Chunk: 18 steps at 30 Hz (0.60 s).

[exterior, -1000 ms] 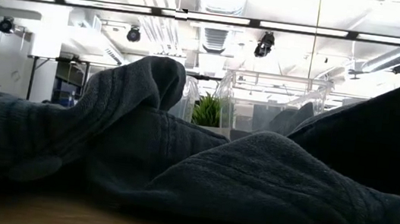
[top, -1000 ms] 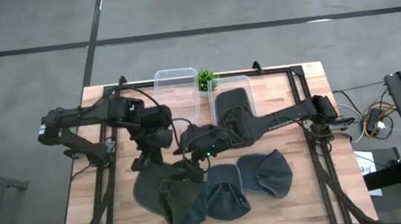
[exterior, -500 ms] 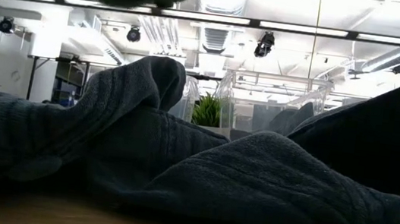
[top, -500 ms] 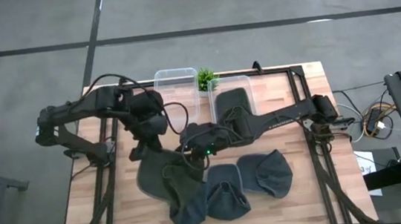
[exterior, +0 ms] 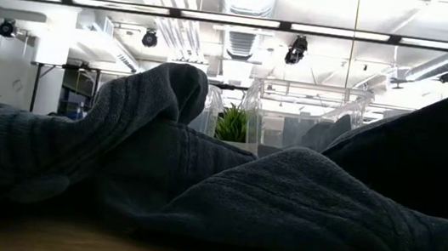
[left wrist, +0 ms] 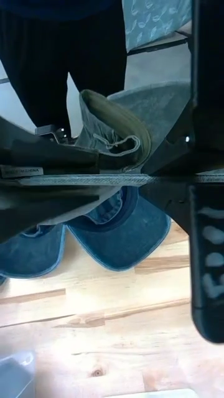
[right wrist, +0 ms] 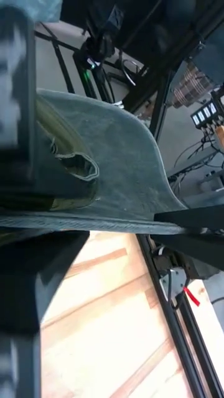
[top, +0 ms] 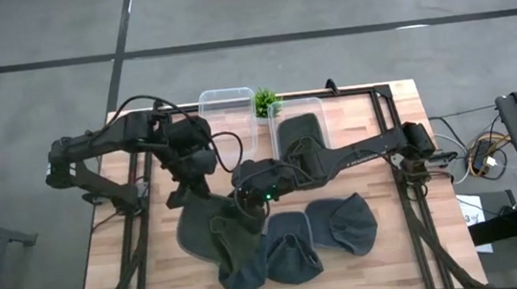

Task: Pick & Place hat
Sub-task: Put the black cap into the right transparent bin

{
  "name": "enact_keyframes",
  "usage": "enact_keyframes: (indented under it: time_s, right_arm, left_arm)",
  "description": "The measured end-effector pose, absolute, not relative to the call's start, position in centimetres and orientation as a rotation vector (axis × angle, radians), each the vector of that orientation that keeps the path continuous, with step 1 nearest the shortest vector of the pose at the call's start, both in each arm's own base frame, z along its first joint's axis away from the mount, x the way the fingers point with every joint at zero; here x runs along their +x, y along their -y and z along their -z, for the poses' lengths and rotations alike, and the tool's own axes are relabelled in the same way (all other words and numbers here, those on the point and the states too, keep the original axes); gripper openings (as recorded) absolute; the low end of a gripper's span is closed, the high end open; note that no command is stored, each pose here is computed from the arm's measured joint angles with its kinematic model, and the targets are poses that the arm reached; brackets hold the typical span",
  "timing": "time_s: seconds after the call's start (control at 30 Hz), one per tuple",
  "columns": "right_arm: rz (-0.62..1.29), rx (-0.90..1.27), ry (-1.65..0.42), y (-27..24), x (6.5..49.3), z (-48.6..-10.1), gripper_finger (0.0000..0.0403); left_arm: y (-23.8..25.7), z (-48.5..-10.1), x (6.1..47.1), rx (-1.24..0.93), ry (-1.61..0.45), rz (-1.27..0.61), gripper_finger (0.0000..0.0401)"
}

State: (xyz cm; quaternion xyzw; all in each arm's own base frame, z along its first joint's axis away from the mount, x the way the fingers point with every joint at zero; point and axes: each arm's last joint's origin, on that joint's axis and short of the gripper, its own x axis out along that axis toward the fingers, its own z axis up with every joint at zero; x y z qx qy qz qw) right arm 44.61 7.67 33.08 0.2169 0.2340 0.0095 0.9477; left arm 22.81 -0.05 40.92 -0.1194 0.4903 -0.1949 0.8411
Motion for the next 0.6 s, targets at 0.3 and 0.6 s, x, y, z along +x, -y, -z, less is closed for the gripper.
enact_keyframes:
  time_s: [0.3,0.6]
  right_arm:
    - [-0.019,0.458,-0.507,-7.5,44.5,-32.9,0.0012]
    - [-0.004,0.46,-0.556,-7.6,44.3,-32.4,0.001]
  left_arm:
    - [-0.1,-41.0,23.3,-0.28,-1.014,0.319,0.0043]
    - [-0.5,-42.0,21.6,-0.209,-0.978,0.166,0.0125]
